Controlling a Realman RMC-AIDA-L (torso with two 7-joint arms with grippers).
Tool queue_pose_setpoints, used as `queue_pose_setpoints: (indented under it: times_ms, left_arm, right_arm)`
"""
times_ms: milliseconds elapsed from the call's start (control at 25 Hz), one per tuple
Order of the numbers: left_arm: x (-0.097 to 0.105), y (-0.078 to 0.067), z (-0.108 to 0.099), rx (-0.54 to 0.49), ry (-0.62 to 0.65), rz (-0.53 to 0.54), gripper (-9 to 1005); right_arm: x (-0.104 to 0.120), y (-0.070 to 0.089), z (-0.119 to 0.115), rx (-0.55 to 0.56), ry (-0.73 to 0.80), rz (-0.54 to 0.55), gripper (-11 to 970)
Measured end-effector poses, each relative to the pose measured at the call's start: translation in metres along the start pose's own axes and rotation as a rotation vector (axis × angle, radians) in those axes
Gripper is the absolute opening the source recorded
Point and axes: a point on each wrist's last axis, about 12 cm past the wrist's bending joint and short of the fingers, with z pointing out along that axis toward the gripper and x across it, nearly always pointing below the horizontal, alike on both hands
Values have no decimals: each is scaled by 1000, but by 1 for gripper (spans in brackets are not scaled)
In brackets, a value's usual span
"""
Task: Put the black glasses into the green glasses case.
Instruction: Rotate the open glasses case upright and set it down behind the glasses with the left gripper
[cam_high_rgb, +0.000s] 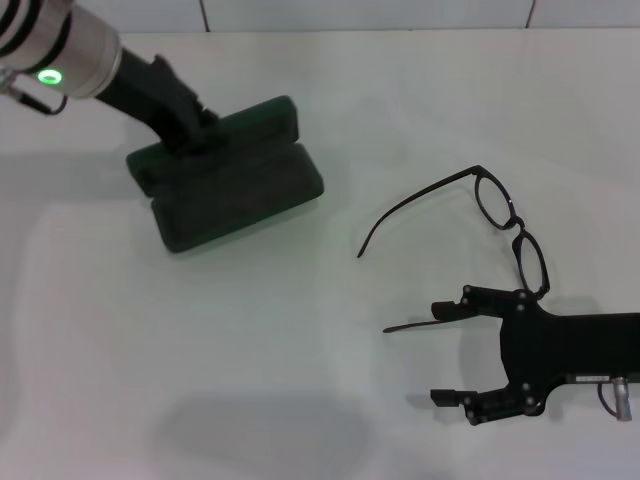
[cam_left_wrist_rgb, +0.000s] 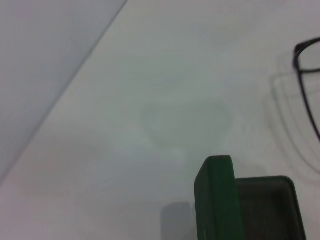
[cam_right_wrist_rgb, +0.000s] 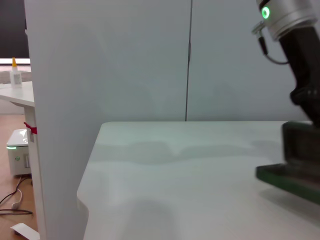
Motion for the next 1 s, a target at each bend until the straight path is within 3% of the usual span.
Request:
queue_pose_setpoints:
  times_ms: [440, 1000]
  left_arm:
    - [-35, -13, 28, -42, 12, 227, 209]
    - [-46, -24, 44, 9, 1, 288, 269]
  right_arm:
    - [1, 3, 0, -6, -8, 6, 874]
    - [4, 9, 2, -11, -6, 18, 873]
